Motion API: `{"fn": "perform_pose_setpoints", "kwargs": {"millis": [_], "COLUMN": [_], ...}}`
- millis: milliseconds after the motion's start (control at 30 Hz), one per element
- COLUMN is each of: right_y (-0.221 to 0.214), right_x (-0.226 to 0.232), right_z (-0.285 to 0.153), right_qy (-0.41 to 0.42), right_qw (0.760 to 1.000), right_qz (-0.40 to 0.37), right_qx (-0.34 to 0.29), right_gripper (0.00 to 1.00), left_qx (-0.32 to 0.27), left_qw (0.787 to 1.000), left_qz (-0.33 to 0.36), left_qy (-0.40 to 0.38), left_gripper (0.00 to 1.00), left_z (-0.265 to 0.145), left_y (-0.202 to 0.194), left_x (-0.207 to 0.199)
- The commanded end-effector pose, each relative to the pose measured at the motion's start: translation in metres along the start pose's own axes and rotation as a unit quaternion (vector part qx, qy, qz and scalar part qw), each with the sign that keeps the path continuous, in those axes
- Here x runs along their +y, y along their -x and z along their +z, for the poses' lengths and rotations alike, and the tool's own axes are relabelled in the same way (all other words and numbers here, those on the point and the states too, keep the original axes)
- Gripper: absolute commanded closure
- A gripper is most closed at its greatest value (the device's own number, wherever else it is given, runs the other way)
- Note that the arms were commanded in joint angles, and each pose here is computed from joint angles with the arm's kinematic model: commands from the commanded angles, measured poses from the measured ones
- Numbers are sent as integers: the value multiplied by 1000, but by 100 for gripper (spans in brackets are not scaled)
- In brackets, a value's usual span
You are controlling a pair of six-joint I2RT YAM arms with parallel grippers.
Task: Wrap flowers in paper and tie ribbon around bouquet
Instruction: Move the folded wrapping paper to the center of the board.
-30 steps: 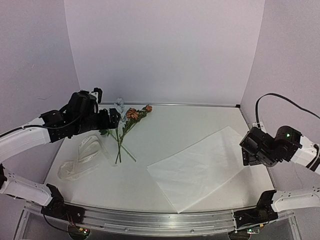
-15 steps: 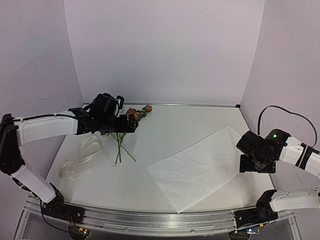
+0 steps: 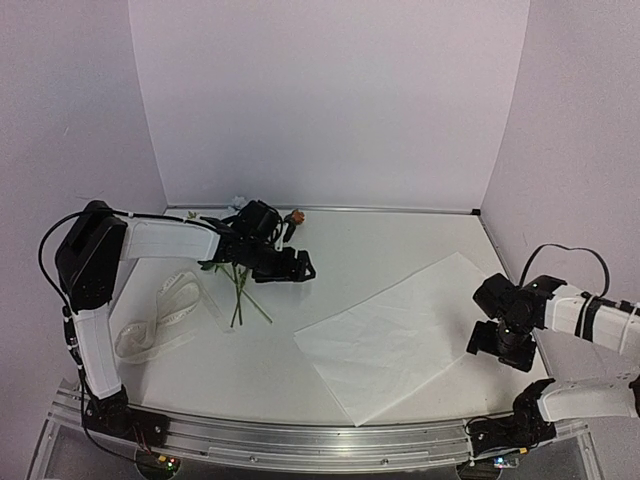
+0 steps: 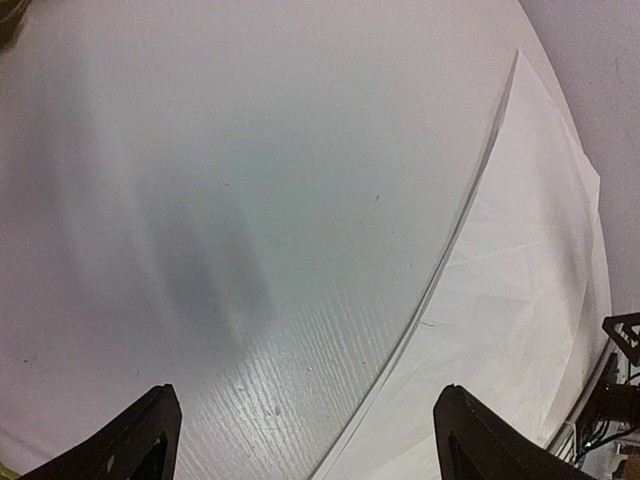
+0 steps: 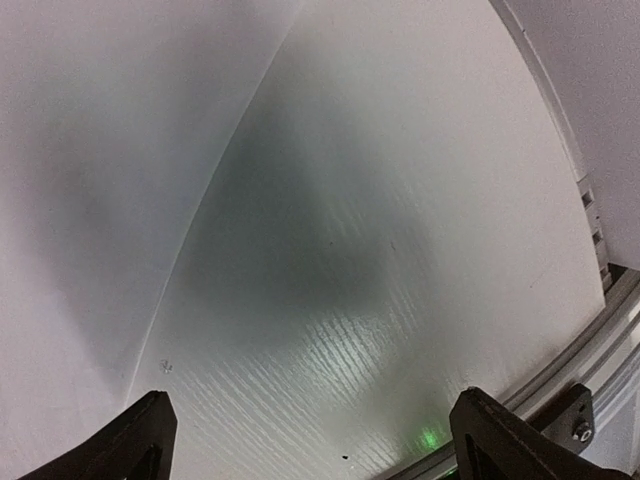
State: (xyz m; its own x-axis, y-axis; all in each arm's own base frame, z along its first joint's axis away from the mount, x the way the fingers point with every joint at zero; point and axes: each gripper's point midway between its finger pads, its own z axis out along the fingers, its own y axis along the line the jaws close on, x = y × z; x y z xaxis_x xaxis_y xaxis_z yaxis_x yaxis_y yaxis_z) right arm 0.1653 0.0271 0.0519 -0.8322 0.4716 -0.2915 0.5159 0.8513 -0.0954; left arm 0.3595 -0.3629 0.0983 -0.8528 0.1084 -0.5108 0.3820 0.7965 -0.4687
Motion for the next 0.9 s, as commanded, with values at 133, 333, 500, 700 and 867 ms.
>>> {"fn": "perform_pose_setpoints", "kwargs": {"millis": [133,333,500,700,867], "right_y": [0,3,10,18,24], "right_x": [29,40,57,74,83], "right_z": [22,33,44,56,62], "right_qy": [68,95,140,189,206], "right_qw": [995,990,981,965,958], "right_qz": [71,101,136,179,197], "right_qx": [25,22,18,25,33], "right_gripper": [2,2,5,12,25], "left_qx": [34,59,70,78,87], "left_qw": [998,996,995,995,993], "left_qz": [-12,-24,-28,-37,-52], "left_qy": [-52,-58,-59,-58,-57], "left_gripper": [12,16,20,29,44], "left_z": [12,22,25,25,26], "left_y": [-27,-56,-70,-79,-89], "left_x": [-17,-15,-14,-10,-6]}}
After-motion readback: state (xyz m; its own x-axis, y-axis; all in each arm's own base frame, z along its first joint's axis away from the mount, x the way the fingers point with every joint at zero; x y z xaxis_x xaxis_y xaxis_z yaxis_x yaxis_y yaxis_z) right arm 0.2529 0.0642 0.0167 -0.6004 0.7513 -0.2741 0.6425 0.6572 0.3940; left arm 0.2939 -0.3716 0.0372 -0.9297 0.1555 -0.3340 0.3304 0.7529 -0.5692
